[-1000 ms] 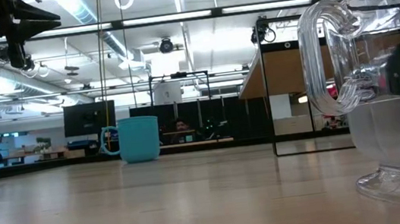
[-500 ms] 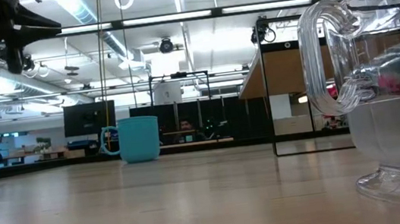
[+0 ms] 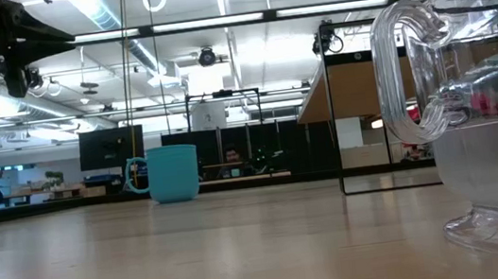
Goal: Stack small to large cups/mugs on shelf
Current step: Put the transparent cup on the shelf
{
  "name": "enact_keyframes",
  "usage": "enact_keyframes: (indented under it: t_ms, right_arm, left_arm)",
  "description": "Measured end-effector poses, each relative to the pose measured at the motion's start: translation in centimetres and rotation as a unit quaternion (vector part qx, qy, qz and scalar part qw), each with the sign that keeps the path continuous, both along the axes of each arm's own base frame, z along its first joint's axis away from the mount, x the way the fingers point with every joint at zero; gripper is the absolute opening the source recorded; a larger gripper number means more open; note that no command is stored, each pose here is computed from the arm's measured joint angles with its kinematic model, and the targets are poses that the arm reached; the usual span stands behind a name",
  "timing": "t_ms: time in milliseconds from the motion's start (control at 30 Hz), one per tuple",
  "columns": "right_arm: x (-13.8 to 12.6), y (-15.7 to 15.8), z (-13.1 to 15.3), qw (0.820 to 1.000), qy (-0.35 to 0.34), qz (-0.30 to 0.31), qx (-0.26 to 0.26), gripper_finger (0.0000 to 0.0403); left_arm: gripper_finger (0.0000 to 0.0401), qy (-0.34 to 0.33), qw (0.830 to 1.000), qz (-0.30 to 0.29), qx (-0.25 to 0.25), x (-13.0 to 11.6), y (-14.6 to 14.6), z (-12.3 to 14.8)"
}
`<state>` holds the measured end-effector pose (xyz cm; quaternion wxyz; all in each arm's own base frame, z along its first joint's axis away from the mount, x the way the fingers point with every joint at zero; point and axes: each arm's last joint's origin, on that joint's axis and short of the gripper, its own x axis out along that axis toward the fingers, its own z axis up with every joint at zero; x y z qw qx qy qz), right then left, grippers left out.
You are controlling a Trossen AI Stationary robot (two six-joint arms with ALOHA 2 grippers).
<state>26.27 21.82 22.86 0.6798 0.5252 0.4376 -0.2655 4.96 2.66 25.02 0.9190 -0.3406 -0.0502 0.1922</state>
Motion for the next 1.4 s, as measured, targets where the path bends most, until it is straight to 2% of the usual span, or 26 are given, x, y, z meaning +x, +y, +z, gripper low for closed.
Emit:
enact_keyframes:
  t_ms: [333,767,967,1167,1400]
  right_arm:
    - [-0.2,-0.1,-1.3,0.998,0.040,0.014,-0.036,0.0050]
    - [-0.5,0.7,-1.3,0.998,0.033,0.033,-0.030,0.0050]
    - [0.2,1.4,-1.6,0.998,0.000,0.059,-0.023,0.0050]
    - [-0.1,1.5,-0.8,0.997,-0.035,0.053,-0.047,0.0050]
    - [0.1,0.7,0.3,0.992,-0.055,0.091,-0.063,0.0050]
  left_arm:
    - [0.0062,0.007,1.000,-0.005,-0.005,0.0,0.0,-0.2]
    - [0.0066,0.008,1.000,-0.006,-0.006,0.0,0.0,-0.2]
    - [0.0067,0.015,1.000,-0.006,-0.011,0.0,0.0,-0.4]
    - [0.0071,0.028,0.999,-0.007,-0.020,0.0,-0.1,-0.6]
    - [0.0069,0.027,0.999,-0.007,-0.019,0.0,-0.1,-0.6]
